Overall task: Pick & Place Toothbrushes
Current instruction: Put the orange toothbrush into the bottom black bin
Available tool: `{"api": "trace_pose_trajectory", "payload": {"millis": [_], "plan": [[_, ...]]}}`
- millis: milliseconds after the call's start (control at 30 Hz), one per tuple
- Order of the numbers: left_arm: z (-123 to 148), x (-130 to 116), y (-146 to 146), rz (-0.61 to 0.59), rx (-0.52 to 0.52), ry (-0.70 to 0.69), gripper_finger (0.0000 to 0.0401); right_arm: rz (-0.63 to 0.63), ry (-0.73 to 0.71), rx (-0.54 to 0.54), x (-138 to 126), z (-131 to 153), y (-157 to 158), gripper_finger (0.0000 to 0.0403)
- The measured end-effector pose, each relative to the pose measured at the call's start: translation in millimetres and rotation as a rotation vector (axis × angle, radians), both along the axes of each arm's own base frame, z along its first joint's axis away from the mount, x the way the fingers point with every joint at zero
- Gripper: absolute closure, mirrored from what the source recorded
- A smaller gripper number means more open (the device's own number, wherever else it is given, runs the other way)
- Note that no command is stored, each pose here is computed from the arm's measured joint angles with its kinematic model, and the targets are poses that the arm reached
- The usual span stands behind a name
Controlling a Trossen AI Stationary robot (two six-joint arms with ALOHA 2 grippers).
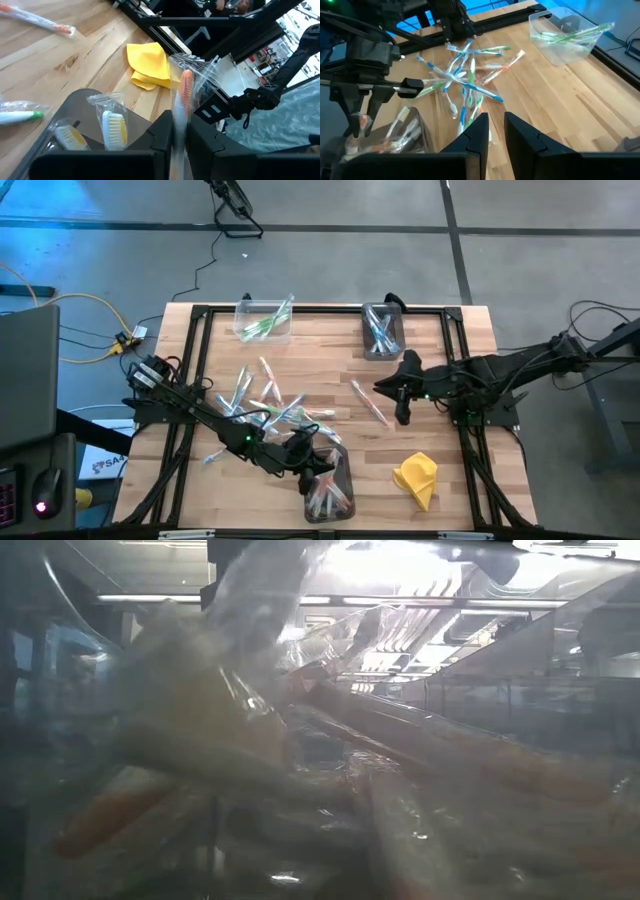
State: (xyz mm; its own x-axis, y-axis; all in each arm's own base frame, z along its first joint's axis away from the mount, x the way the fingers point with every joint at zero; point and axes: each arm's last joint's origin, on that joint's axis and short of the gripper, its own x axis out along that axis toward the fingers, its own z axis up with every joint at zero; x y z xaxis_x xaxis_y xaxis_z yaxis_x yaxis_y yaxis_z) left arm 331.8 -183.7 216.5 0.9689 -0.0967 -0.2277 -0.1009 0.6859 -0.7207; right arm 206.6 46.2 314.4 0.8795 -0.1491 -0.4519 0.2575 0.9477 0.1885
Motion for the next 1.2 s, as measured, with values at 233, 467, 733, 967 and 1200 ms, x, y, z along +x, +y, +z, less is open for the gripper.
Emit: {"api": "trace_pose_trajectory", "payload": {"millis": [233,467,733,967,1200], "plan": [[-0.1,-0.1,-0.9,-0.033,-0.008,0.005,0.0269,0.0,0.0,0.0,0.0,0.0,0.0,0.035],[-0.1,1.3,1.5,-0.027,-0.009,0.004,0.0211,0.0,0.0,0.0,0.0,0.0,0.0,0.035],[0.9,5.1,8.4,0.008,-0.038,-0.003,0.0213,0.0,-0.001,0.0,0.1,0.0,0.0,0.035],[-0.8,4.5,8.0,0.008,-0.062,0.017,0.0236,-0.002,-0.001,0.003,0.1,0.0,0.0,0.035],[-3.3,3.7,8.4,0.015,-0.103,0.05,0.0269,-0.005,-0.002,0.0,0.0,0.1,-0.1,0.035]]}}
